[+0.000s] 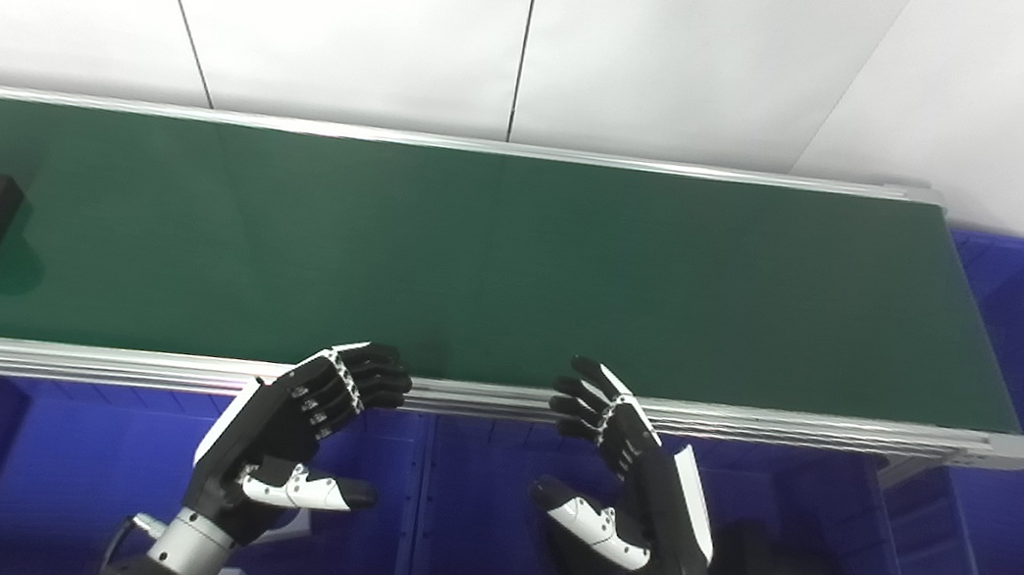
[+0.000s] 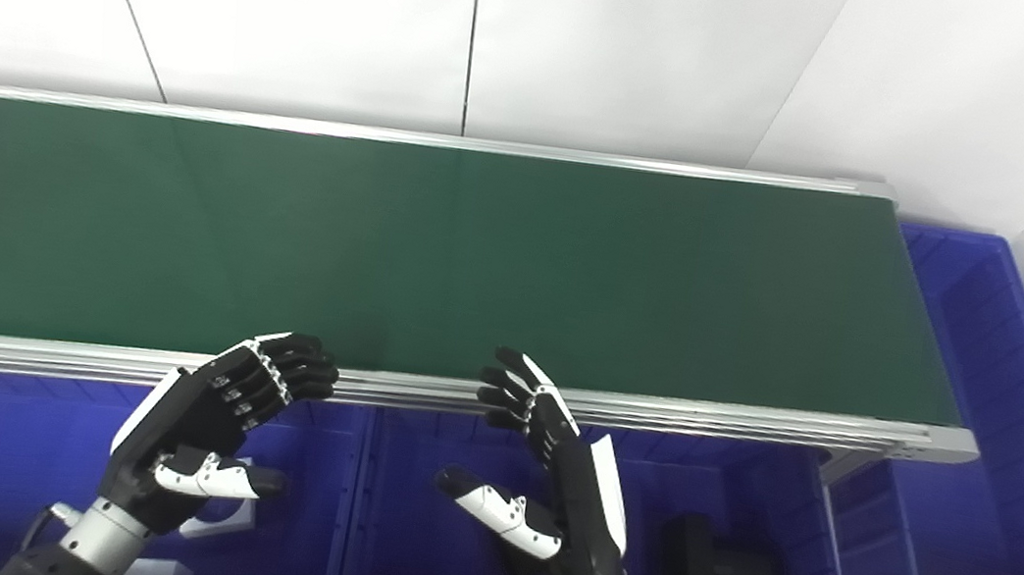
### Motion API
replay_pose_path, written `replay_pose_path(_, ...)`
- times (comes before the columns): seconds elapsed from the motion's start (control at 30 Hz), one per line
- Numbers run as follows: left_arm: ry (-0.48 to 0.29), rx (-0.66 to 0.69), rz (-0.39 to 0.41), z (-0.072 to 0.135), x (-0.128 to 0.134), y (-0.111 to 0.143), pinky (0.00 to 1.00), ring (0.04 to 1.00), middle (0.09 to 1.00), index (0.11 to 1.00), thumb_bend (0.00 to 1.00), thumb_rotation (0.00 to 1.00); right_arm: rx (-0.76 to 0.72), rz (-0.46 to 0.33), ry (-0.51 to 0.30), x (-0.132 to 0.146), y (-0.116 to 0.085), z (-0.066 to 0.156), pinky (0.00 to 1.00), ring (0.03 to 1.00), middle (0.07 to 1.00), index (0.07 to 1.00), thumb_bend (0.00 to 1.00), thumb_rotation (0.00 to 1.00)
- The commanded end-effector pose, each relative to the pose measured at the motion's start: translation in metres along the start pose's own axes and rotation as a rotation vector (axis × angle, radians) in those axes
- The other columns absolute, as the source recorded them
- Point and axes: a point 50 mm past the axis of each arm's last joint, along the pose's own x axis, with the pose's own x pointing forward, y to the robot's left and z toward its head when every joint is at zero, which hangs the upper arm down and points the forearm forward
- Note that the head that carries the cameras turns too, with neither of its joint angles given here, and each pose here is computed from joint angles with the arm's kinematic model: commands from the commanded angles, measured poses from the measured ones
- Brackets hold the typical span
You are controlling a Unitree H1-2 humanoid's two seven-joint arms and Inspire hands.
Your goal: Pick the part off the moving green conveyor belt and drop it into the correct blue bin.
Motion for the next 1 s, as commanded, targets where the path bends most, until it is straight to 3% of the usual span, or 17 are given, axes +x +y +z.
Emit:
replay_pose_path(0.0, -0.056, 0.017, -0.017, 0.007, 0.008, -0.002, 0.75, 0.741, 0.746, 0.732, 0.96, 0.09, 0.005, 0.005, -0.081, 0.003, -0.001, 0.008, 0.71, 0.772, 0.805, 0.875, 0.71, 0.53)
replay_pose_path(0.17, -0.054, 0.011, -0.013, 0.004, 0.009, -0.004, 0.75, 0.737, 0.74, 0.727, 0.96, 0.07, -0.01, 0.011, -0.084, 0.004, -0.003, 0.006, 0.71, 0.769, 0.806, 0.877, 0.7, 0.54)
replay_pose_path(0.57, -0.035, 0.06, -0.056, 0.01, 0.016, 0.004, 0.73, 0.74, 0.75, 0.74, 0.95, 0.14, 0.003, 0.003, -0.088, 0.008, -0.004, 0.0, 0.71, 0.766, 0.801, 0.872, 0.7, 0.55)
replay_pose_path(0.97, -0.042, 0.088, -0.025, 0.002, 0.02, 0.007, 0.75, 0.744, 0.751, 0.751, 0.95, 0.12, 0.002, 0.005, -0.09, 0.013, -0.009, -0.011, 0.71, 0.769, 0.808, 0.878, 0.7, 0.54)
